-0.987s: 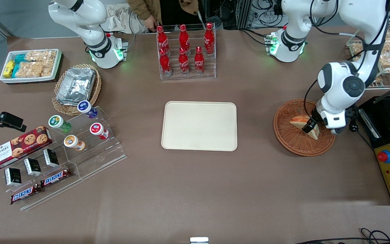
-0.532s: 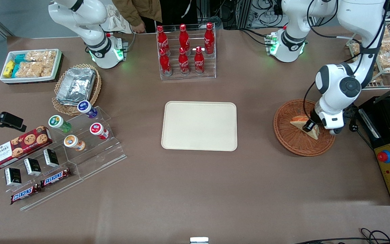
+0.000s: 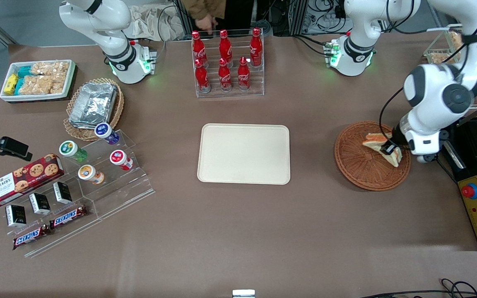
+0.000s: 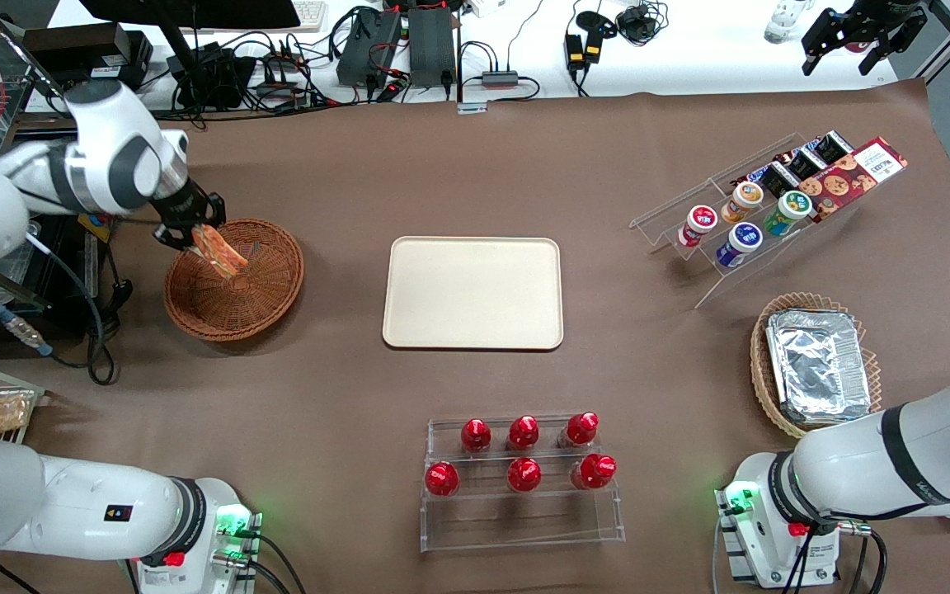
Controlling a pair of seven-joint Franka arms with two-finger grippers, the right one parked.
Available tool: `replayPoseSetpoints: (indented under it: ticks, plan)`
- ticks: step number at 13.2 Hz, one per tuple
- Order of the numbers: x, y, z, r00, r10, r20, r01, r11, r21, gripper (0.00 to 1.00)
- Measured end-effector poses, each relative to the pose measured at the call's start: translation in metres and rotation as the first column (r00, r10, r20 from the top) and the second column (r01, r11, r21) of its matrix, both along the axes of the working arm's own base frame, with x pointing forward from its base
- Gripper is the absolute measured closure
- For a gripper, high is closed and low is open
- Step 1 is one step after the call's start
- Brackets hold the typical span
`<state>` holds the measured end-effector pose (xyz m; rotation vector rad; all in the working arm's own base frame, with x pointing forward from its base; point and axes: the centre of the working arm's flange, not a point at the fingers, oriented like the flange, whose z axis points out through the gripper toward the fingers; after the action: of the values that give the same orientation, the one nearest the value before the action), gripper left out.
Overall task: Place sandwich from basket to tray
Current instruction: 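Carry the sandwich with the left gripper over to the cream tray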
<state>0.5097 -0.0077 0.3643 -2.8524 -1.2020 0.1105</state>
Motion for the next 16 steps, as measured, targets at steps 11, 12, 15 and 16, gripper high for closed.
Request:
replayPoseSetpoints:
  ticks: [11,12,15,16]
  plan:
    - [-0.017,-0.235,0.221,0.834,-0.548,0.063,0.545,0.837,0.054,0.75]
    - [-0.025,-0.256,0.214,0.794,-0.606,0.05,0.603,0.796,0.051,0.75]
    - [-0.028,-0.307,0.158,0.703,-0.708,0.069,0.708,0.706,0.025,0.75]
    - [-0.029,-0.322,0.125,0.68,-0.726,0.102,0.728,0.685,0.018,0.75]
